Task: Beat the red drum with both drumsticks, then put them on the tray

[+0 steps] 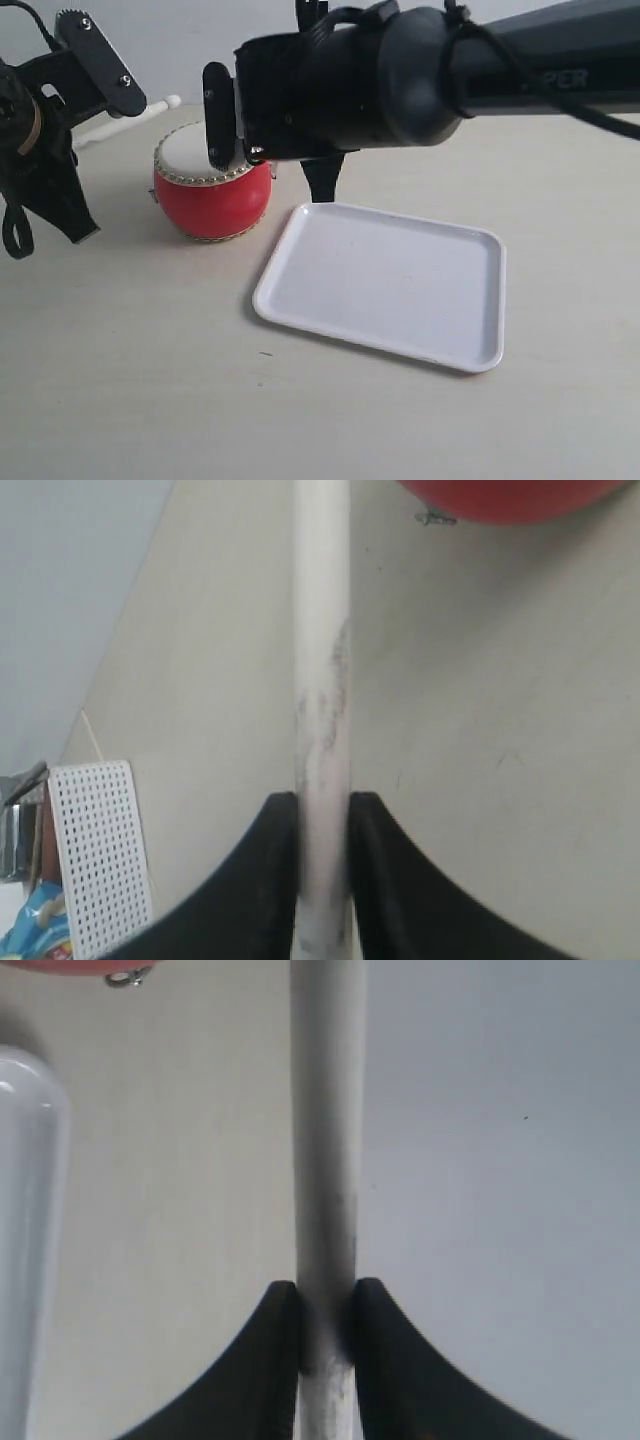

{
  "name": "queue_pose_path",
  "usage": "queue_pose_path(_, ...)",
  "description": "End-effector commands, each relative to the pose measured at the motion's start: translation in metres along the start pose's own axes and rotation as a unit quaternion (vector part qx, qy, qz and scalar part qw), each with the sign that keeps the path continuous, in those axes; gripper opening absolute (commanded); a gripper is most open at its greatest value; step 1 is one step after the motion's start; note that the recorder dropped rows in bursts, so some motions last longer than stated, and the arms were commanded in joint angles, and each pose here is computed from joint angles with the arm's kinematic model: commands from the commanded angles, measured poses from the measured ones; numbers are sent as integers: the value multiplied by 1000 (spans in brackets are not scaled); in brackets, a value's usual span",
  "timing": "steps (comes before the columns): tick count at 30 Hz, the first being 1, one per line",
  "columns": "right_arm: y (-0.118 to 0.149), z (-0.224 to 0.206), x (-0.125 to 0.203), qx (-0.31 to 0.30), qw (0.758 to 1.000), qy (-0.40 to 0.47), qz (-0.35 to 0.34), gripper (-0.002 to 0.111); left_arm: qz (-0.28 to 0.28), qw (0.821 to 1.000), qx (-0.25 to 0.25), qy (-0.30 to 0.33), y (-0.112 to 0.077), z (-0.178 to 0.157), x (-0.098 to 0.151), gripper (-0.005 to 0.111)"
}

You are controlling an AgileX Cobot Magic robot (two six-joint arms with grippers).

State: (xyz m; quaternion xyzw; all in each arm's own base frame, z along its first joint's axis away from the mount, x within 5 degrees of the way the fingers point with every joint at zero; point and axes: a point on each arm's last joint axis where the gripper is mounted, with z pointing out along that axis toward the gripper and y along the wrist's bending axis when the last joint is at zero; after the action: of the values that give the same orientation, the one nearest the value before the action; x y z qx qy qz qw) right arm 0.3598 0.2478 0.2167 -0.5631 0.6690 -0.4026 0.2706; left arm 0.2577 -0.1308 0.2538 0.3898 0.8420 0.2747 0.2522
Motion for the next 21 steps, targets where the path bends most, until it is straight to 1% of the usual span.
queue_pose_path(1, 8, 16, -8, 61, 995, 6, -80, 0, -19, 999, 25, -7, 7, 12, 0, 0)
queue_pose_path(4, 12, 24, -12, 89, 989, 15, -121, 0, -40, 997, 59, 12, 11, 23, 2, 0)
queue_pose_path(6, 15, 27, -13, 98, 986, 22, -133, 0, -52, 995, 81, 20, 14, 28, 0, 0)
queue_pose_path(9, 16, 30, -14, 115, 983, 32, -142, 0, -65, 993, 93, 27, 15, 32, -4, 0)
queue_pose_path(14, 15, 32, -16, 142, 977, 32, -156, 0, -62, 992, 95, 53, 16, 37, -8, 0)
queue_pose_path(17, 13, 31, -17, 152, 977, 28, -148, 0, -42, 993, 87, 73, 21, 35, -8, 0)
queue_pose_path(20, 12, 31, -18, 160, 976, 24, -144, 0, -27, 994, 56, 89, 32, 29, -10, 0)
queue_pose_path(21, 12, 31, -18, 161, 976, 24, -145, 0, -15, 995, 39, 93, 36, 27, -10, 0)
